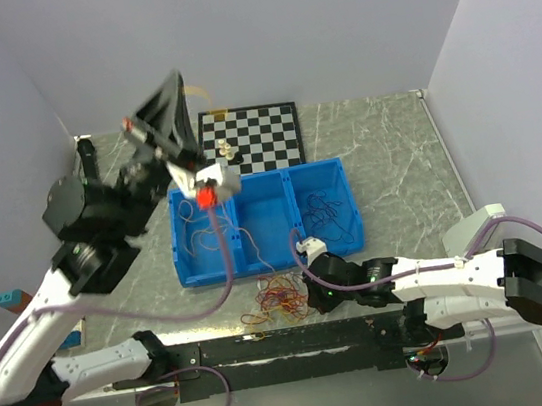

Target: Untangle the cables

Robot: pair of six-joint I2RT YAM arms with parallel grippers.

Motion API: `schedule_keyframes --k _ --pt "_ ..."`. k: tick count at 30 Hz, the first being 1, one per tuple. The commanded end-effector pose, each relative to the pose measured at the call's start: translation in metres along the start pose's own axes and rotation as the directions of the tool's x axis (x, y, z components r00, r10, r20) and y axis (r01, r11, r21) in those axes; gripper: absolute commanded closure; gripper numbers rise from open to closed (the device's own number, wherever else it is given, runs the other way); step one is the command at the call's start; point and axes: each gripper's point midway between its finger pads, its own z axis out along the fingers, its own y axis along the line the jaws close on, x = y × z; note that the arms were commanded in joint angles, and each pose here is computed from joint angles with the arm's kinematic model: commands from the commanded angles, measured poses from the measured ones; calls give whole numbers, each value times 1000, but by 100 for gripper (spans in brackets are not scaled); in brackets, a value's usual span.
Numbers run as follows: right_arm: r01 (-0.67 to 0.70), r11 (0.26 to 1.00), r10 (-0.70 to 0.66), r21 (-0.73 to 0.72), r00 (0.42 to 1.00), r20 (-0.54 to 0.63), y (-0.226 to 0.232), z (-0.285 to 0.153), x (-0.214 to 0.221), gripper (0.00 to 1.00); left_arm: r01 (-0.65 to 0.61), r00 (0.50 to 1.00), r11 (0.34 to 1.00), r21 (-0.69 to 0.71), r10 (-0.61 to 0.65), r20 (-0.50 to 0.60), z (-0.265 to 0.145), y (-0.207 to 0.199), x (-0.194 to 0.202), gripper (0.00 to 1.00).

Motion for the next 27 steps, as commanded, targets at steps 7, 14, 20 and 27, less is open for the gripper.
schedule_keyframes --k 7,14,20,27 --pt "-51 998 50 30 998 26 -3 -7 -8 100 25 1000 784 -620 -13 23 9 222 -16 99" --pt "-68 997 67 26 997 33 -4 -10 -5 100 -41 994 672 -740 101 37 4 268 -34 99" --pt "-98 992 98 83 995 5 -14 -9 3 100 -162 943 523 -837 332 25 -10 297 -63 99" --pt "-184 928 233 323 965 -118 -42 -6 33 100 -195 926 440 -876 378 -16 -37 312 -61 99"
